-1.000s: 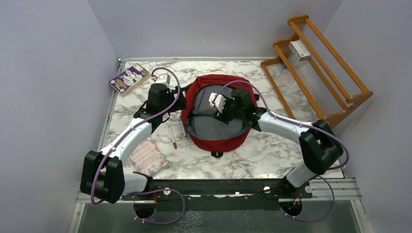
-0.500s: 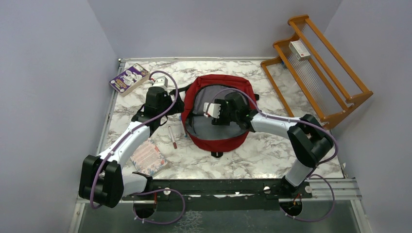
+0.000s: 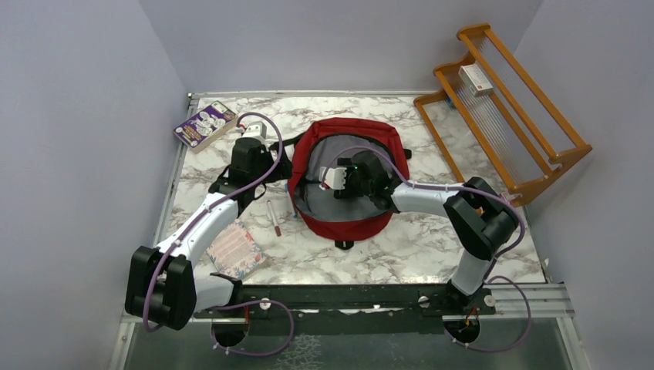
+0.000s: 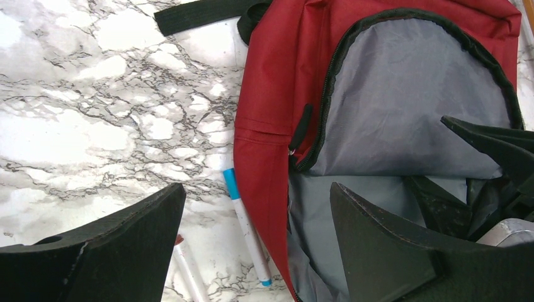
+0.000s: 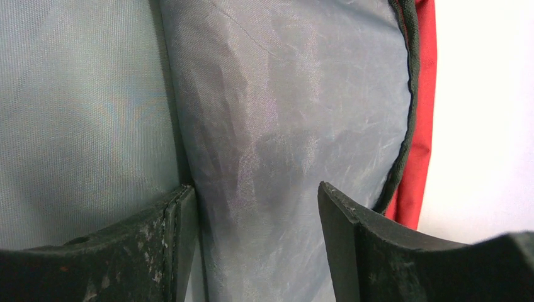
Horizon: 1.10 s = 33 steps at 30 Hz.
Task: Pack the student bag
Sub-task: Adjust the student bag at the center of the board.
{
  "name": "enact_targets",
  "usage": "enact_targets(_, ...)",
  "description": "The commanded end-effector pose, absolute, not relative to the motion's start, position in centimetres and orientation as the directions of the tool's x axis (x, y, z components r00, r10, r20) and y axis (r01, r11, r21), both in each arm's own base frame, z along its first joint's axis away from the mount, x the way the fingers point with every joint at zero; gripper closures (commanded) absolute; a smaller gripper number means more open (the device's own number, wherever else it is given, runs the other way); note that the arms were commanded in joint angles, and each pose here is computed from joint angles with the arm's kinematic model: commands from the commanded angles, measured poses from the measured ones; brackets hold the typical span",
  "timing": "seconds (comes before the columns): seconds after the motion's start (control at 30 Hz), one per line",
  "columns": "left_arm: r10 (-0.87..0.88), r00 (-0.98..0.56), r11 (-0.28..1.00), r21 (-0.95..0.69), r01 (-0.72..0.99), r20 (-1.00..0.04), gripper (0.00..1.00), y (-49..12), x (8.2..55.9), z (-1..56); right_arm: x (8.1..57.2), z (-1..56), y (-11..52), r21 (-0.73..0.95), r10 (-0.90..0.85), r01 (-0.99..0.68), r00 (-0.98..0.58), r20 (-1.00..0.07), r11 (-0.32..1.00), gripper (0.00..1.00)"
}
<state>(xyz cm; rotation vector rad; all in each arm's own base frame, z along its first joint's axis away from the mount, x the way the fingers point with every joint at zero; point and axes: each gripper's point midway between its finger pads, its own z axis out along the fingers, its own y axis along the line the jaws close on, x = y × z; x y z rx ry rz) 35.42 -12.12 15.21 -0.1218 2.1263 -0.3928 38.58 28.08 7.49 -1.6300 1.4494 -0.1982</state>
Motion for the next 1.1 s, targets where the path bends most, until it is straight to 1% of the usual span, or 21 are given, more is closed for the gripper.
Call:
enact_targets(0.0, -0.238, -0.517, 0.949, -0.311, 0.058, -0.822, 0.14, -11.5, 35.7, 16.3, 39.3, 6.9, 27.5, -0.768, -0.880, -0.635, 0.314, -0.355, 0.083, 0.28)
enact_targets(0.2, -0.239, -0.516, 0.948, -0.312, 0.058, -0.823, 0.14, -11.5, 35.6, 16.3, 40.7, 6.5, 26.6, -0.836, -0.914, -0.544, 0.303, -0.268, 0.065, 0.28)
enact_targets(0.33, -0.238, -0.517, 0.949, -0.310, 0.057, -0.822, 0.14, -11.5, 35.6, 16.2, 41.5, 7.5, 26.7, -0.876, -0.914, -0.473, 0.308, -0.264, 0.094, 0.30)
enact_targets(0.4, -0.238, -0.519, 0.949, -0.310, 0.056, -0.821, 0.14, -11.4, 35.7, 16.1, 41.8, 8.1, 27.0, -0.883, -0.910, -0.456, 0.313, -0.273, 0.109, 0.33)
enact_targets(0.47, -0.238, -0.518, 0.949, -0.311, 0.057, -0.822, 0.14, -11.5, 35.7, 16.2, 42.1, 8.7, 27.5, -0.883, -0.902, -0.451, 0.316, -0.294, 0.130, 0.40)
enact_targets(0.7, -0.236, -0.518, 0.950, -0.307, 0.054, -0.822, 0.14, -11.4, 35.6, 16.2, 42.7, 10.9, 28.6, -0.866, -0.878, -0.461, 0.312, -0.362, 0.193, 0.81)
enact_targets(0.83, -0.236, -0.517, 0.950, -0.306, 0.054, -0.823, 0.14, -11.3, 35.6, 16.3, 42.9, 13.3, 29.4, -0.848, -0.855, -0.473, 0.311, -0.415, 0.240, 0.96)
enact_targets(0.9, -0.236, -0.515, 0.950, -0.307, 0.056, -0.824, 0.14, -11.4, 35.6, 16.4, 43.0, 14.8, 29.7, -0.837, -0.841, -0.475, 0.306, -0.446, 0.270, 0.99)
enact_targets(1.07, -0.239, -0.516, 0.944, -0.320, 0.074, -0.823, 0.14, -11.7, 35.5, 16.9, 43.5, 18.5, 30.1, -0.810, -0.812, -0.474, 0.281, -0.512, 0.347, 0.99)
